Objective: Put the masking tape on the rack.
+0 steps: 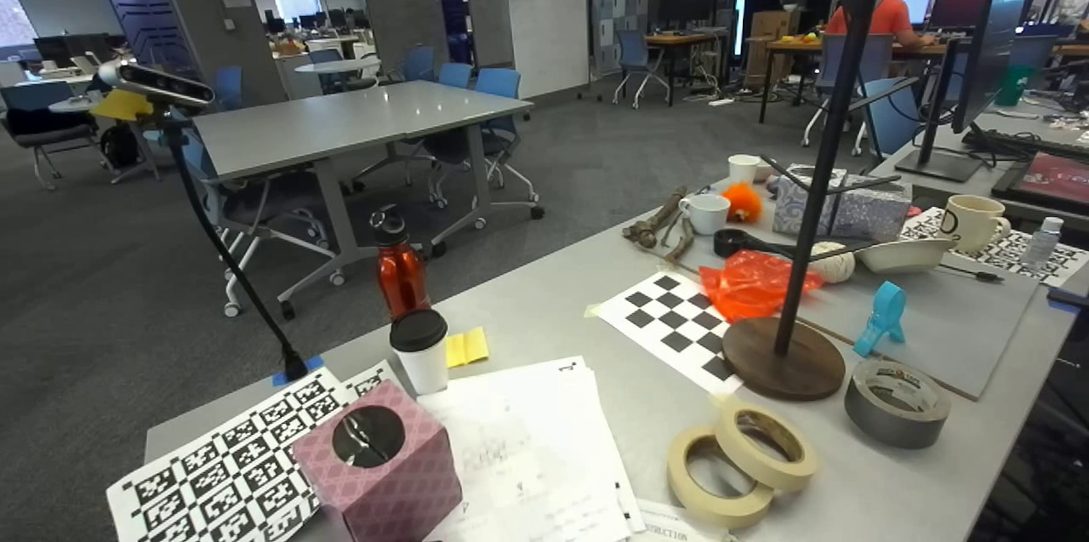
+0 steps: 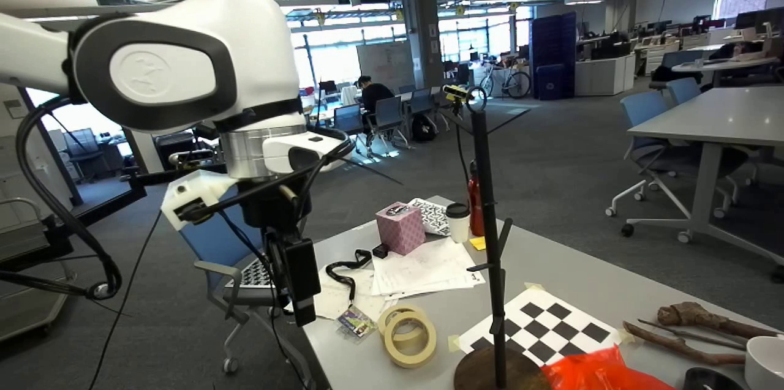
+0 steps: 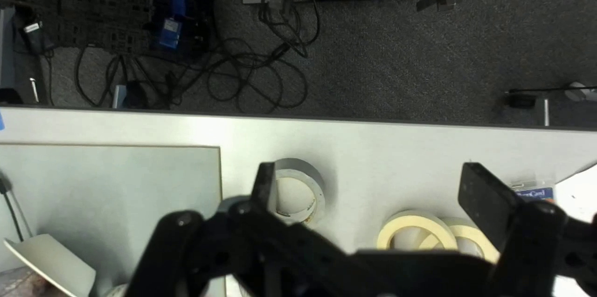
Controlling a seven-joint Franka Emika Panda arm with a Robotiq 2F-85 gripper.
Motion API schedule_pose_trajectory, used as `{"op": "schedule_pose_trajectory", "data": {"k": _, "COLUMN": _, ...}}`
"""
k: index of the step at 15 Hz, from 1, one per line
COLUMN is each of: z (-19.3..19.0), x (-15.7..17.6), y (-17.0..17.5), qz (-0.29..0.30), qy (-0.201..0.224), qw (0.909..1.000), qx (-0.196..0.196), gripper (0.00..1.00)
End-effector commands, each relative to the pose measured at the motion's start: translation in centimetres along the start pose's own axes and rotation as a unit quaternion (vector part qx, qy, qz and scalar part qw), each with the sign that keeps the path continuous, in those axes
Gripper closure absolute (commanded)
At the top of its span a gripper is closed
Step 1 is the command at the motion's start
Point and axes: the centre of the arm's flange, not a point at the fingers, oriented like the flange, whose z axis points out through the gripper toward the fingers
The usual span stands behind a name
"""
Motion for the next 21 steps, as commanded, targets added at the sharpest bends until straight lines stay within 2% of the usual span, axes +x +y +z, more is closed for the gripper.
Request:
{"op": "schedule_pose_trajectory", "data": {"k": 1, "z": 1.1, "x": 2.5, "y": -4.0, "qz": -0.024, "qy": 0.010, "qw": 0.9996, "qx": 0.007, "gripper": 0.00}}
{"op": "schedule_pose_trajectory", "data": {"k": 7, "z": 1.9, "x": 6.1, "y": -10.0, "qz": -0.076, "qy": 0.040, "qw": 0.9963, "qx": 0.006, "gripper": 0.00}}
{"op": "schedule_pose_trajectory", "data": {"k": 8, "z": 2.3, "x": 4.0, "y": -8.5, "qz": -0.072, "qy": 0.030, "qw": 0.9970, "qx": -0.002, "gripper": 0.00}}
{"op": "schedule_pose_trajectory", "data": {"k": 16, "z": 2.6, "x": 4.3, "y": -8.6, "qz": -0.073, "qy": 0.027, "qw": 0.9970, "qx": -0.002, "gripper": 0.00}}
{"op": "schedule_pose_trajectory", "data": {"k": 21, "z": 4.3, "x": 7.5, "y": -8.5, "qz": -0.086, "qy": 0.078, "qw": 0.9932, "qx": -0.007, "gripper": 0.00}}
